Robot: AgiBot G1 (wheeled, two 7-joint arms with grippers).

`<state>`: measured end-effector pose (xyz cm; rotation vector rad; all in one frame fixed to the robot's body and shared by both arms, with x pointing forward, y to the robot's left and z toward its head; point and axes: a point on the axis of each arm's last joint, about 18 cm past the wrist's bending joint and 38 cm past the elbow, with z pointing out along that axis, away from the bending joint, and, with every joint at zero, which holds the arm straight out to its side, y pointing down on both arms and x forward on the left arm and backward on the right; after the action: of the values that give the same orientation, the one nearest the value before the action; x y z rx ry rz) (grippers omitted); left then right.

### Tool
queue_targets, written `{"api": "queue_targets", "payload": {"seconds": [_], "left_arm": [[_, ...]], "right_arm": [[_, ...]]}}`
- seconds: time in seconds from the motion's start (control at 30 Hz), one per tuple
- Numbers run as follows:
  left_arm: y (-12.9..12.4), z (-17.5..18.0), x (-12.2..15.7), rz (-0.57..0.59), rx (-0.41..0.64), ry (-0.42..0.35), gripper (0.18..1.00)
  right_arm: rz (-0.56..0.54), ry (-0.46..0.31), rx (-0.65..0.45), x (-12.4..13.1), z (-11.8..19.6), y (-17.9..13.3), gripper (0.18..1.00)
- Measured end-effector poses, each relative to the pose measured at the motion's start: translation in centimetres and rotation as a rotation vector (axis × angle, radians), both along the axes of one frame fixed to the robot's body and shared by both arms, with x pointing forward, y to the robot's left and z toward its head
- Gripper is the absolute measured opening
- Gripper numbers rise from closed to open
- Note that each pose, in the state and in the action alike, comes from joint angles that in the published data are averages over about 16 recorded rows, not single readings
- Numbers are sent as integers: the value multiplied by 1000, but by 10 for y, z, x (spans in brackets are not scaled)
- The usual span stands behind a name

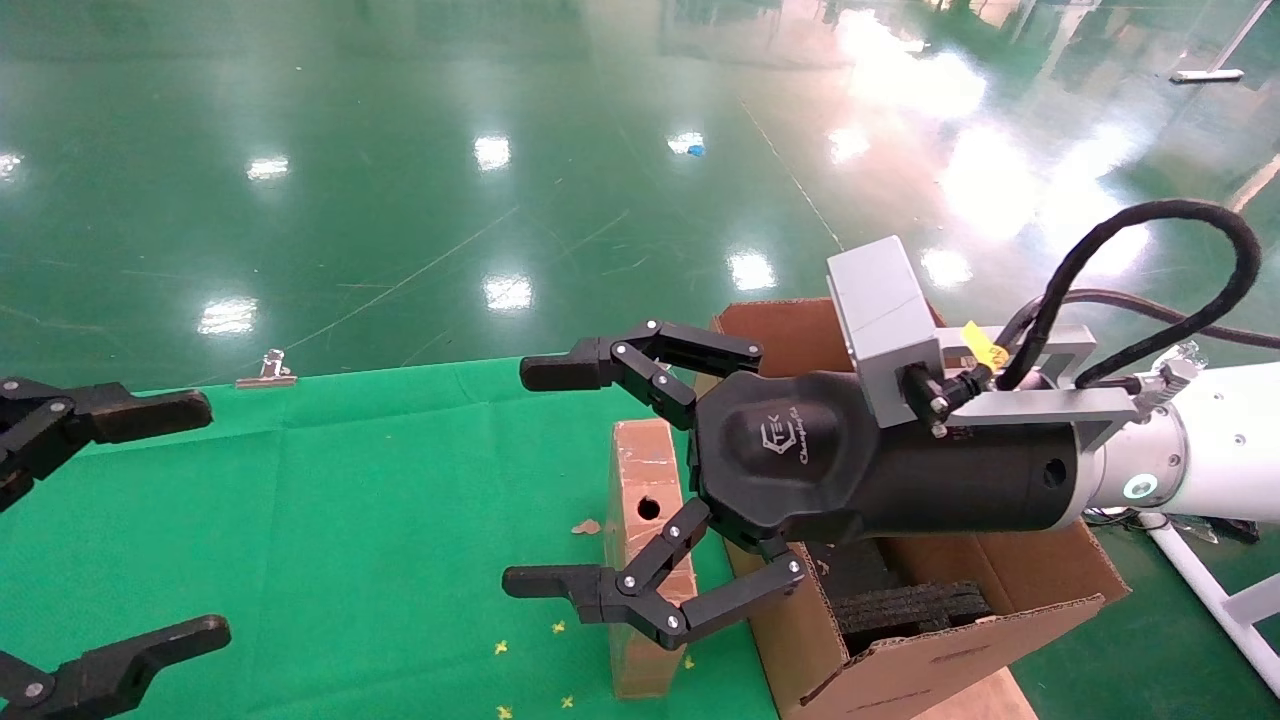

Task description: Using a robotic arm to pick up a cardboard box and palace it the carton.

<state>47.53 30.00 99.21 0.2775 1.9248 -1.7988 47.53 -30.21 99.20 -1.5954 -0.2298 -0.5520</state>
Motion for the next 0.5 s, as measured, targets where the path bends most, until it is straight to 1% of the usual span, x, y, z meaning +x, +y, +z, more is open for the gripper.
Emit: {"api": "queue_targets", "payload": {"seconds": [0.3,0.4,0.5], "left_arm": [[0,0,0,0,0,0,1001],[0,0,0,0,0,0,1001],[0,0,0,0,0,0,1001]], "right_arm": [[-6,13,-18,2,-3,3,1000],[-15,25,-49,5,-7,7,1000],[-30,46,-106,11,-14,14,1000]]}}
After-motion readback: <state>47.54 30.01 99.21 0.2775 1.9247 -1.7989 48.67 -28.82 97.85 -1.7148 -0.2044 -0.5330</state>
